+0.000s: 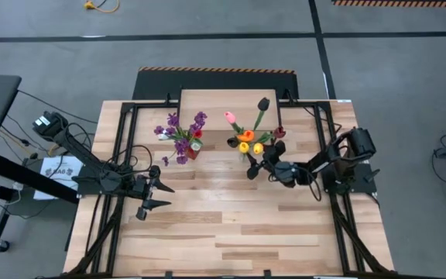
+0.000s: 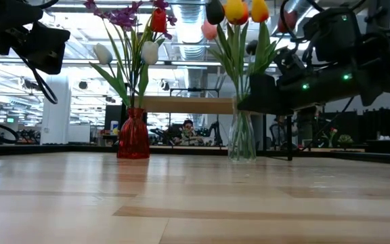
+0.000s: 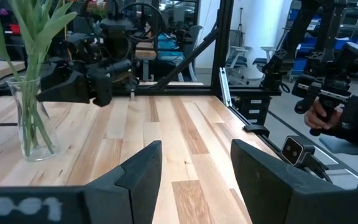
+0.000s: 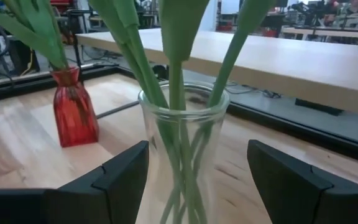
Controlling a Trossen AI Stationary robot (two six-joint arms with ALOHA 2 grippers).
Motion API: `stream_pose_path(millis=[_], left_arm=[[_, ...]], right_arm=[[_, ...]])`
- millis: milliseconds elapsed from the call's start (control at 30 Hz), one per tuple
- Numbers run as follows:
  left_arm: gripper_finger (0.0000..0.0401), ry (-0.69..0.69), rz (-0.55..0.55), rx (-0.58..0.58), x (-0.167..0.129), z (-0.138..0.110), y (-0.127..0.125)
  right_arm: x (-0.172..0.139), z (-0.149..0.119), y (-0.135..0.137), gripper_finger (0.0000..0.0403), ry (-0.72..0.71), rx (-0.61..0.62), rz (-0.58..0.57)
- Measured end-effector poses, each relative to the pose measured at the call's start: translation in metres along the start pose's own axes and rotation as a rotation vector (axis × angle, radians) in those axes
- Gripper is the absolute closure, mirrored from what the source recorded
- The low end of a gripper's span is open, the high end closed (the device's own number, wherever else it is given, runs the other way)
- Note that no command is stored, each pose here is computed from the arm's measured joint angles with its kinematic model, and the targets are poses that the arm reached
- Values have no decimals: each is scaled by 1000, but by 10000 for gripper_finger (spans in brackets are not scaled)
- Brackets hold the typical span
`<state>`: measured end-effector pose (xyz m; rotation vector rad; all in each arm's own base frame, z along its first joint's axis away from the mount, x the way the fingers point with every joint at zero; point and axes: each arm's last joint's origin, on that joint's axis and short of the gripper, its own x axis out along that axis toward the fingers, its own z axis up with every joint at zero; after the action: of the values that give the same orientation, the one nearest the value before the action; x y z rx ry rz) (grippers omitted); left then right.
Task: Pick and place flowers into a vace then onto a shelf
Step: Put the transparent flower vase on the shelf
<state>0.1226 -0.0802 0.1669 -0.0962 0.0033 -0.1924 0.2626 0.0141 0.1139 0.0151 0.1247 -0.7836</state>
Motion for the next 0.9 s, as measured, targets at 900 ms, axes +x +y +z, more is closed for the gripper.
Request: stream_pose_path(millis=[900], left_arm=[[218,9,-3,-19,0,-1,0]], right_arm=[[20,9,-4,142,-4,-51,9]])
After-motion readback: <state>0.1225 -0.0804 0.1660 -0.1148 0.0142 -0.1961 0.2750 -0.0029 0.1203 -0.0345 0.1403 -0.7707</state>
